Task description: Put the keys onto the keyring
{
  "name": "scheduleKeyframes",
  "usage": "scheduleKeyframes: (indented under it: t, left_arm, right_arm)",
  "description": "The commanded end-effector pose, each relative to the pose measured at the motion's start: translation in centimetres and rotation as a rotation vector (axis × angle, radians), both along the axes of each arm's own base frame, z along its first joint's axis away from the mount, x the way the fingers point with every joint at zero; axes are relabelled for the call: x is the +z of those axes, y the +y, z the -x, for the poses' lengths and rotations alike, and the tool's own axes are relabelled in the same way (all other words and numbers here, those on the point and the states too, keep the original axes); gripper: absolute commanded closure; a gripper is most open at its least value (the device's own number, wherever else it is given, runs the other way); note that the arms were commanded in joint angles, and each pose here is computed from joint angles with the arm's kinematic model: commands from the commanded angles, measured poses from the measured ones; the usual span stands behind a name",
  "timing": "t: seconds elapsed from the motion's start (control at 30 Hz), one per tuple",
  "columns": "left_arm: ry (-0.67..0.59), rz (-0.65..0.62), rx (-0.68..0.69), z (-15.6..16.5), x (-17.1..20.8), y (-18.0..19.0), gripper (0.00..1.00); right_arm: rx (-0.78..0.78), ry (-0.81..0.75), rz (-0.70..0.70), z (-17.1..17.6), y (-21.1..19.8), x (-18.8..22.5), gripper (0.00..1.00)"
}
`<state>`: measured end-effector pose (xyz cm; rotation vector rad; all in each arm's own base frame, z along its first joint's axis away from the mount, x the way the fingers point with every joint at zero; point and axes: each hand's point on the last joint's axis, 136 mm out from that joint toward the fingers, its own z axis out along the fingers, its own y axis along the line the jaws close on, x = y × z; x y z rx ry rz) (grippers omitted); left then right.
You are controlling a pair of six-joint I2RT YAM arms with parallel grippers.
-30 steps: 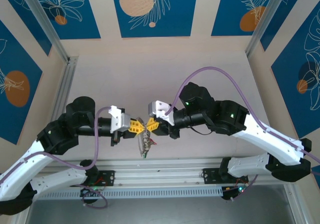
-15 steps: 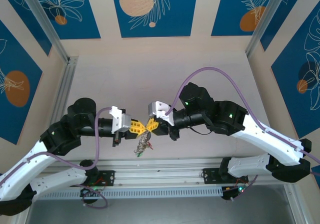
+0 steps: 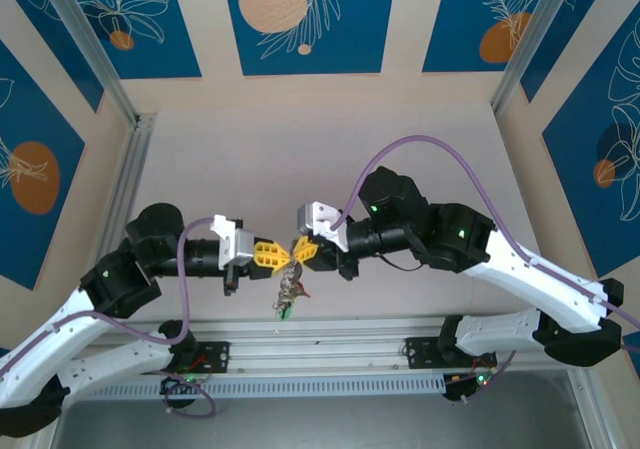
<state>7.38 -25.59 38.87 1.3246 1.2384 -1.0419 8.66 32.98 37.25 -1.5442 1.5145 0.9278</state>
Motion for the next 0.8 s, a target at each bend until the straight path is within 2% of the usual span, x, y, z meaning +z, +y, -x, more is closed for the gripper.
scheduleKeyframes:
  t: [0.0,0.1,0.2,0.37,0.77]
  left_arm:
    - [-0.055,0.088,-0.036,1.0,2.5,0.3,1.0]
    - [-0.058,0.089,-0.05,1.4,2.6,0.5,1.0]
    - [-0.06,0.097,-0.058,1.6,2.8,0.5,1.0]
    - [-0.055,0.118,-0.078,1.9,3.2,0.5,1.0]
    - [-0.045,0.116,-0.088,2.1,3.1,0.6,1.0]
  right_arm:
    - [-0.032,-0.006,-0.057,0.2,-1.2,1.7,0.81]
    - [0.018,0.036,-0.106,1.7,-2.1,2.7,0.71]
    - [0.053,0.078,-0.116,2.7,-2.4,2.7,0.68]
    - [0.042,0.109,-0.086,2.3,-1.8,1.3,0.68]
    - [0.071,0.142,-0.131,1.8,-0.4,1.5,0.68]
